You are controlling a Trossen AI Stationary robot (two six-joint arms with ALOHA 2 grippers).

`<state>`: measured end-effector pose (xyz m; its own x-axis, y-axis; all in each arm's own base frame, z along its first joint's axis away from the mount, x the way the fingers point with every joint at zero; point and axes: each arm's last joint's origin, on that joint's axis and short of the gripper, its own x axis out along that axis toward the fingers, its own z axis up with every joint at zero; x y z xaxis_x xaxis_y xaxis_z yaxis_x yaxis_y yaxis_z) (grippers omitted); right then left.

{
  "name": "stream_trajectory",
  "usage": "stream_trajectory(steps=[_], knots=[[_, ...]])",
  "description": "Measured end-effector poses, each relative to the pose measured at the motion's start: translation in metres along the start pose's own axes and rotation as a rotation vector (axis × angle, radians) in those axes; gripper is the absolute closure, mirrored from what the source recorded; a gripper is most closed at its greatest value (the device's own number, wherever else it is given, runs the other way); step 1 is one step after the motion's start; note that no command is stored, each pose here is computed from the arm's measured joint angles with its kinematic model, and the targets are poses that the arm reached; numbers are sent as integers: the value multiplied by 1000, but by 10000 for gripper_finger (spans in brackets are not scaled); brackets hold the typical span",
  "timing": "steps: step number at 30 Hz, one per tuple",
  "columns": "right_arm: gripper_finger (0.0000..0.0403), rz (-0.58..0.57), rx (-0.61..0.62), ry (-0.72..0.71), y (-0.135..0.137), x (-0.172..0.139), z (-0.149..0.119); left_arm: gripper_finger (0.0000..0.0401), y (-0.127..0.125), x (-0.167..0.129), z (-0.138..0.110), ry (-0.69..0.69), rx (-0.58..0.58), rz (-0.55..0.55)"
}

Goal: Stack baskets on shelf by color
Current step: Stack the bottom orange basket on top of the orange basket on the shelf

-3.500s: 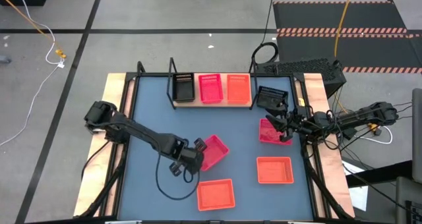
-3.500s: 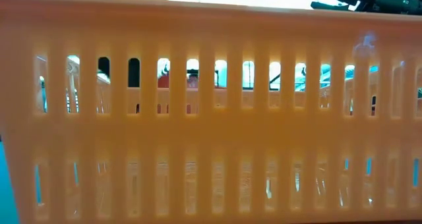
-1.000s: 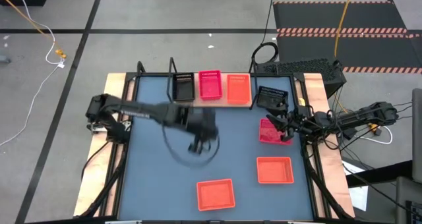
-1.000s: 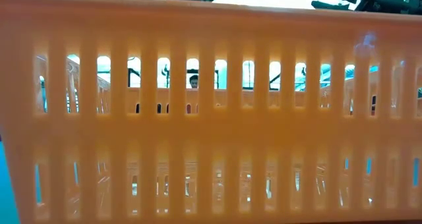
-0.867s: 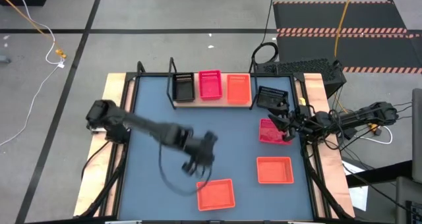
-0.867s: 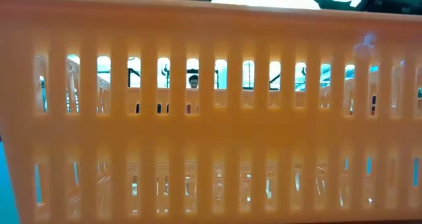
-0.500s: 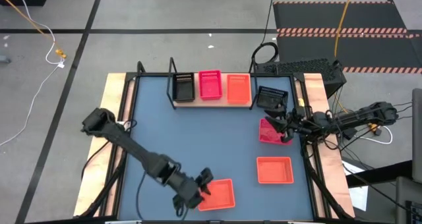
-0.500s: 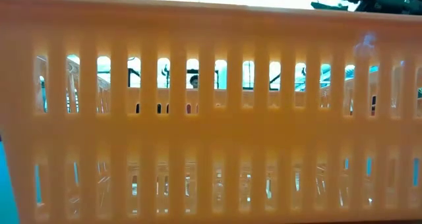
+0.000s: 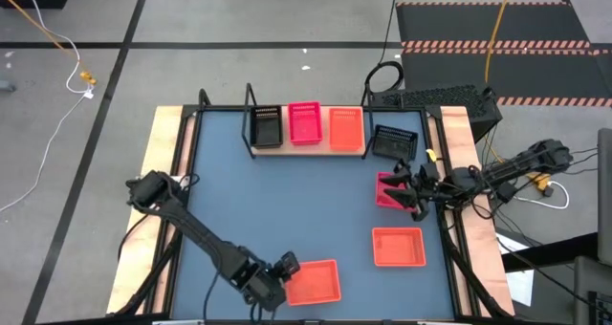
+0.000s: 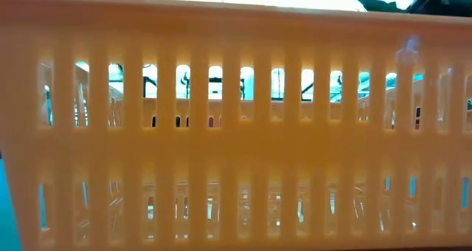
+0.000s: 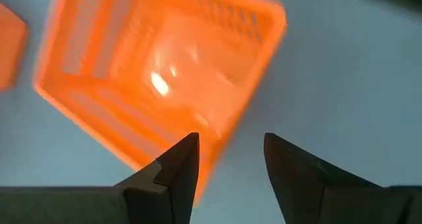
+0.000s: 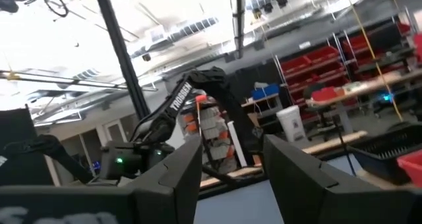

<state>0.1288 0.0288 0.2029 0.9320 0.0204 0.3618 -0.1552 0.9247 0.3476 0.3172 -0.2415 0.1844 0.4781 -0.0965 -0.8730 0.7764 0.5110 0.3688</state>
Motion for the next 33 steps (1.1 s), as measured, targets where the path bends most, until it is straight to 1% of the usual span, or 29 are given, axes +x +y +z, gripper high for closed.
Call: stream_trajectory(steps=[4,6,9,16,18,21,24,28,30,32,33], knots=[[248,15,-31,-12,2,0,1,229,5,2,-9,62,0,-23],[248,16,-38,-15,2,0,1,237,9,2,-11,64,1,-21],[248,20,-48,-34,3,-1,3,269,14,4,-12,46,14,-23],[248,37,-95,-116,5,-1,11,380,21,6,-14,14,-11,-53],[248,42,-109,-145,6,-2,14,390,25,6,-16,17,-26,-49],[248,50,-126,-197,7,-3,20,384,33,1,-19,23,-79,-42],[248,56,-142,-237,8,-5,24,388,48,-11,-18,9,-134,-19],[248,70,-169,-236,8,-5,25,392,78,-36,-19,1,-253,17],[248,78,-163,-248,9,-6,27,384,98,-50,-23,-2,-299,48],[248,81,-150,-252,9,-6,28,382,124,-66,-26,-48,-362,120],[248,81,-147,-259,10,-5,30,383,136,-73,-32,-44,-389,146]])
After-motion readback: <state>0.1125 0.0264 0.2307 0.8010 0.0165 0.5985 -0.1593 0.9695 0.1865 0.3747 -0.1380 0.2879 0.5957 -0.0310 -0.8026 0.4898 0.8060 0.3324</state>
